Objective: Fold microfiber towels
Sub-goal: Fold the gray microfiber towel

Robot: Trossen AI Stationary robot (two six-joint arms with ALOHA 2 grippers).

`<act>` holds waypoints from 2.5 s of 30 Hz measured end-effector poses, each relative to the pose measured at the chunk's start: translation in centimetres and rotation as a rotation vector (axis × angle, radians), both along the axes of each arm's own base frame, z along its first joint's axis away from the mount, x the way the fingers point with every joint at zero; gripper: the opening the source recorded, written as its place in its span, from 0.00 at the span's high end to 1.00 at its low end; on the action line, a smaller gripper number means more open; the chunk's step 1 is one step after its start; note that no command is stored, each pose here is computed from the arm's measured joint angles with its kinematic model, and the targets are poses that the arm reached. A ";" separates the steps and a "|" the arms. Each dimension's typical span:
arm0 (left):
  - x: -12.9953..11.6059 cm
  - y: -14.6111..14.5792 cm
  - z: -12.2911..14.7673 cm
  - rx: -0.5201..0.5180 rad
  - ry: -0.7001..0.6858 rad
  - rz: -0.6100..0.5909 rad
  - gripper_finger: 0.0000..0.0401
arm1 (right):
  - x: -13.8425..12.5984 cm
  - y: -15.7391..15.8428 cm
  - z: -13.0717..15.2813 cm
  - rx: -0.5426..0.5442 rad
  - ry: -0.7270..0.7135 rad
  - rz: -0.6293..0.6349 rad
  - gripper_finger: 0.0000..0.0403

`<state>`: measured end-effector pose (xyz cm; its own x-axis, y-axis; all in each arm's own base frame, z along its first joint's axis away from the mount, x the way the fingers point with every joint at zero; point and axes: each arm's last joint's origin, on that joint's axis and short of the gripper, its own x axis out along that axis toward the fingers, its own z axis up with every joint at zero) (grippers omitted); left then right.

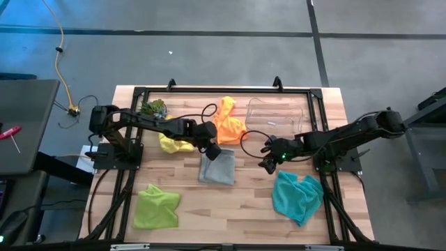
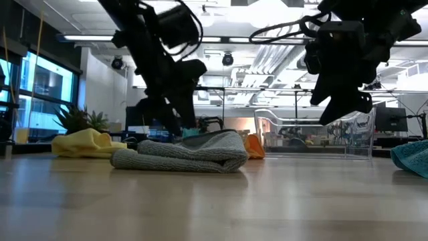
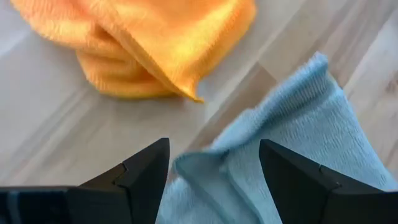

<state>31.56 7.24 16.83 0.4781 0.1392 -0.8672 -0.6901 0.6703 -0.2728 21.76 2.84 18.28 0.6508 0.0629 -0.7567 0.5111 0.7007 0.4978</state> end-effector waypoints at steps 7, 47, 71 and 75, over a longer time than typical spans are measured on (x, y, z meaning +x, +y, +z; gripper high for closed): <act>0.3 0.1 -1.7 -0.096 0.032 -0.106 0.40 | 0.1 0.0 0.1 0.007 -0.008 -0.005 0.36; 0.8 -0.9 -2.2 0.296 0.115 -0.681 0.52 | 0.3 -0.2 0.2 -0.024 -0.037 -0.092 0.36; 0.2 -1.8 -1.3 0.234 0.140 -0.711 1.00 | 0.3 -0.3 0.2 -0.036 -0.040 -0.102 0.36; -0.1 -1.9 0.6 0.223 0.157 -0.714 1.00 | 0.3 -0.3 0.2 -0.038 -0.039 -0.102 0.36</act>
<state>31.46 5.39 17.42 0.3916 0.0225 -0.9198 -0.0880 0.9960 -0.0131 22.01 2.58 18.51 0.6813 -0.0330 -0.7313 0.5614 0.6647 0.4930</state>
